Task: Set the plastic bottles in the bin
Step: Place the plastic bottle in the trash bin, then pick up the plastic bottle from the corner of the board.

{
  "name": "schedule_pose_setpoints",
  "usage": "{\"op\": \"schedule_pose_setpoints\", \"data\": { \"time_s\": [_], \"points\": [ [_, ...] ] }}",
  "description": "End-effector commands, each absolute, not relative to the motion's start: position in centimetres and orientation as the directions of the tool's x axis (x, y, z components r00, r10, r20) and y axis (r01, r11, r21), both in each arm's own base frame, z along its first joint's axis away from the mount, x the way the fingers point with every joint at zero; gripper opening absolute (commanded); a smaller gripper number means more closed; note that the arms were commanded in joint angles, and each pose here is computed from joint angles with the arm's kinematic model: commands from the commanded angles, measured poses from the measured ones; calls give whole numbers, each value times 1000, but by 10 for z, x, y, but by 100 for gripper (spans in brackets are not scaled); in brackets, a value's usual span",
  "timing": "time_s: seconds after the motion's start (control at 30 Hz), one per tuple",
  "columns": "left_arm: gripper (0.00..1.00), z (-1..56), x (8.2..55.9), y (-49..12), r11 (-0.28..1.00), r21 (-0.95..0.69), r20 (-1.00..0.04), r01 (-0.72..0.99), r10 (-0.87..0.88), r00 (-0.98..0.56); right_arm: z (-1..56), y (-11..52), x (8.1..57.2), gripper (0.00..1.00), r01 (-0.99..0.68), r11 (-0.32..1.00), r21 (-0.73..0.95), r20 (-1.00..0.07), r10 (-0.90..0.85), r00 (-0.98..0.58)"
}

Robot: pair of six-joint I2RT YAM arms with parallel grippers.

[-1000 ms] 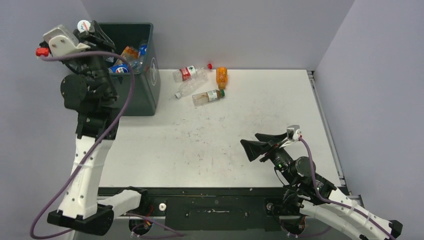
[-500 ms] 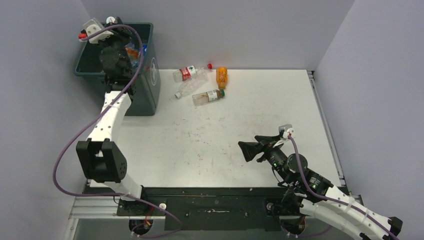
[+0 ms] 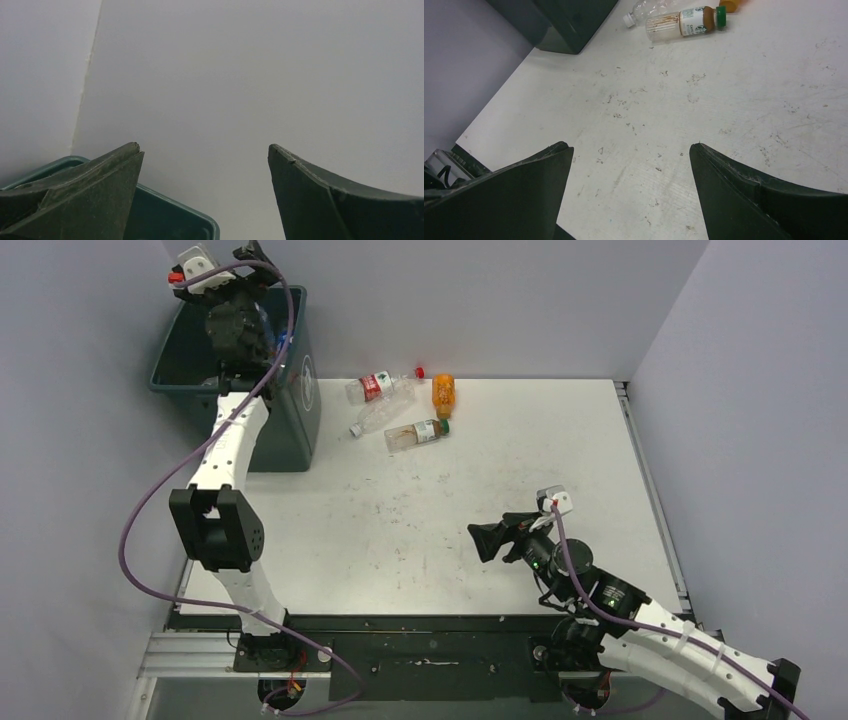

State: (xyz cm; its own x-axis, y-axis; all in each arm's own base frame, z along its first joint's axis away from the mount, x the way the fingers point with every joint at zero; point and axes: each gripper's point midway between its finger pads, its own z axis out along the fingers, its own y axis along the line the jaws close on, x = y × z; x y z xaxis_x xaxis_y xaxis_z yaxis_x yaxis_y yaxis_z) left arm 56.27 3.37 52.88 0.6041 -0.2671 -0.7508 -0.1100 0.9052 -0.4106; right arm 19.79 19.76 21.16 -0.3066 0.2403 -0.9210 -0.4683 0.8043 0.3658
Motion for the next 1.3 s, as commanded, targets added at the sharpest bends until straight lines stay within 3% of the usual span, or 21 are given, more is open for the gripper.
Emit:
{"op": "schedule_pose_setpoints", "data": {
  "time_s": [0.0,0.2,0.3,0.47,0.6,0.73,0.87,1.03,1.27],
  "points": [
    [96,582,517,29,896,-438,-653,-64,-269,708,228,196,199,90,-473,794,381,-921,281,-269],
    [96,618,432,-19,880,-469,-606,73,-380,699,240,199,209,89,-443,792,419,-907,343,-245],
    [96,606,404,-65,863,-467,-664,194,-487,568,241,207,224,90,-392,795,462,-886,397,-240],
    [96,530,374,-130,838,-479,-824,260,-532,194,238,212,267,90,-215,816,536,-842,498,-208],
    [96,449,344,-147,869,-409,-910,278,-412,-49,235,218,317,90,-155,773,616,-785,582,-213],
    [96,390,309,-148,894,-286,-955,346,-235,-181,211,220,369,89,-102,808,580,-804,547,-236],
    [96,351,283,-147,889,-242,-964,390,-174,-202,179,220,424,90,-100,833,544,-817,499,-288],
    [96,324,265,-143,863,-292,-956,412,-252,-150,170,236,492,91,-159,865,476,-850,405,-336],
    [96,312,258,-128,870,-339,-940,358,-323,-106,133,258,549,90,-202,931,304,-892,204,-402]
  ]
}}
